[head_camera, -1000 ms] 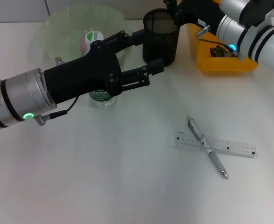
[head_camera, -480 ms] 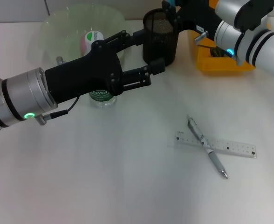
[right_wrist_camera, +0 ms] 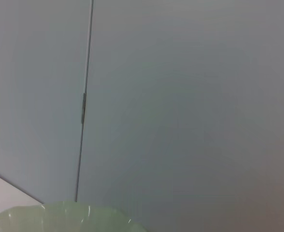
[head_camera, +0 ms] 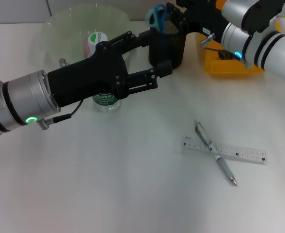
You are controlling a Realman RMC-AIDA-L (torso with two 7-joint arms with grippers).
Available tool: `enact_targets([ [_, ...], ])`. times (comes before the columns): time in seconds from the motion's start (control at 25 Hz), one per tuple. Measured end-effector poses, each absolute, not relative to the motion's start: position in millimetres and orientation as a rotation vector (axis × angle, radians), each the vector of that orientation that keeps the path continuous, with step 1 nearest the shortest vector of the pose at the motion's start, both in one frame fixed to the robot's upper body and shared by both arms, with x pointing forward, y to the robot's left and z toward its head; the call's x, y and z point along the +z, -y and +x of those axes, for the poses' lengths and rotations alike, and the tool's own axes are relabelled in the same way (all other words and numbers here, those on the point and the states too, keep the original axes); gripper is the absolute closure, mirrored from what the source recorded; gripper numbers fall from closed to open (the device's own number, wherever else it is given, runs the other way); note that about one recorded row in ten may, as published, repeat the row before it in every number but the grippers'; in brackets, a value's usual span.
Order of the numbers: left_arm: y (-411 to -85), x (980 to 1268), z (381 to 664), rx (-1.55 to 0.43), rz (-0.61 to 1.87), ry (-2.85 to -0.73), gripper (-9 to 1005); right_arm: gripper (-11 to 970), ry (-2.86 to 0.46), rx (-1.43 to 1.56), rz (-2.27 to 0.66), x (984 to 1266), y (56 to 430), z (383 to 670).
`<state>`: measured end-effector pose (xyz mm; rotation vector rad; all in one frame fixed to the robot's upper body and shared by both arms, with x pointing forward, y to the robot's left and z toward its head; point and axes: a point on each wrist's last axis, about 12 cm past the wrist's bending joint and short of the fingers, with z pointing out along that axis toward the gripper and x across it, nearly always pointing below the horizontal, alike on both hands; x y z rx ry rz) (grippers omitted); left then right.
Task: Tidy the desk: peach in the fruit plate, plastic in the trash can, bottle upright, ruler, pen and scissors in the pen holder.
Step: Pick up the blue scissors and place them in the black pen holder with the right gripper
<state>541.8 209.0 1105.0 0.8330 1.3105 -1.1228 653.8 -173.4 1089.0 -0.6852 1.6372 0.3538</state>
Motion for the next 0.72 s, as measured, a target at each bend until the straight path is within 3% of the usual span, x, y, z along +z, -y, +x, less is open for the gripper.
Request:
enact_targets([
  [0.72,-210.6,1105.1,541.9,-1.118,0.834,-1.313,164,611,-1.608,0.434,-0.628,1090.9,179.7,648.0],
])
